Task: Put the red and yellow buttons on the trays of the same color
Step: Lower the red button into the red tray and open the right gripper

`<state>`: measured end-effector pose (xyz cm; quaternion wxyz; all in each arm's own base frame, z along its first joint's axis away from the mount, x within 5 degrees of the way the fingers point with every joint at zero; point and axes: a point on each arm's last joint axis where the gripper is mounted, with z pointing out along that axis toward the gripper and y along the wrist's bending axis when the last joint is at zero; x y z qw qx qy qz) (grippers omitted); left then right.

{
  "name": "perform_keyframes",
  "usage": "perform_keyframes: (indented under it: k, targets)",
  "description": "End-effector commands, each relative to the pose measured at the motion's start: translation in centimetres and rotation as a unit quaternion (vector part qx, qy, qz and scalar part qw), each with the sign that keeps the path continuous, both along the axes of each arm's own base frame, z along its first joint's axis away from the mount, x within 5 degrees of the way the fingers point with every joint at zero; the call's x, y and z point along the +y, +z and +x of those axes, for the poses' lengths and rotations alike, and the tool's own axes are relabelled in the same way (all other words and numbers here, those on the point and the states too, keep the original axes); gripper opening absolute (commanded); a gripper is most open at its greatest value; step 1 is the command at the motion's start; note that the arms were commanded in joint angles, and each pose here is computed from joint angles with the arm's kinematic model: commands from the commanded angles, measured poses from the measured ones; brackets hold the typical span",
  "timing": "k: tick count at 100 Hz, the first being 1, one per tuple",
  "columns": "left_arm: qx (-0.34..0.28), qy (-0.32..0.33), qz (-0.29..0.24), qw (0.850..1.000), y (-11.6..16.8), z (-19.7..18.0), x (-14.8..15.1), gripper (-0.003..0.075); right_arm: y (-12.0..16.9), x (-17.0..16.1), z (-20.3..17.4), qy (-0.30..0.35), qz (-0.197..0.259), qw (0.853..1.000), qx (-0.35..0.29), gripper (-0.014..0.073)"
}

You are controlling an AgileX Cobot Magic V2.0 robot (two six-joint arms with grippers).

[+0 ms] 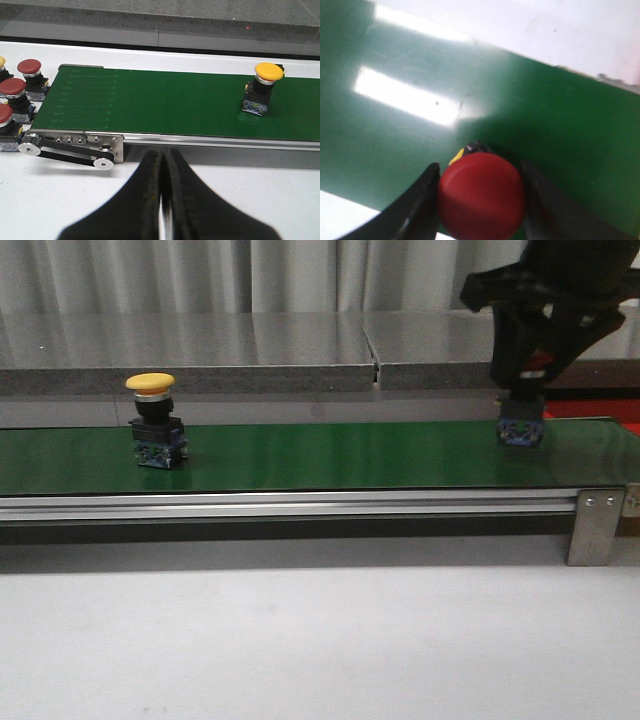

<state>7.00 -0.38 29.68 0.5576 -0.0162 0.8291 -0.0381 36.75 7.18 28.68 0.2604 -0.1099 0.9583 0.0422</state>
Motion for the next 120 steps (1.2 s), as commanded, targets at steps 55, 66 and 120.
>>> perform_keyframes:
  k: [55,66,120]
  targets:
    - [-0.047,-0.002,-0.007,0.999,1.5,0.2,-0.1,-0.0019,3.9,-15.3,3.5,-0.189,-0.012,0.975,-0.113,0.0130]
    - [-0.047,-0.002,-0.007,0.999,1.5,0.2,-0.1,-0.0019,1.9,-15.8,4.8,-0.193,-0.012,0.975,-0.107,0.0130]
    - [-0.047,-0.002,-0.007,0.999,1.5,0.2,-0.1,-0.0019,-4.0,-17.5,7.6,-0.206,-0.015,0.974,-0.089,0.0130]
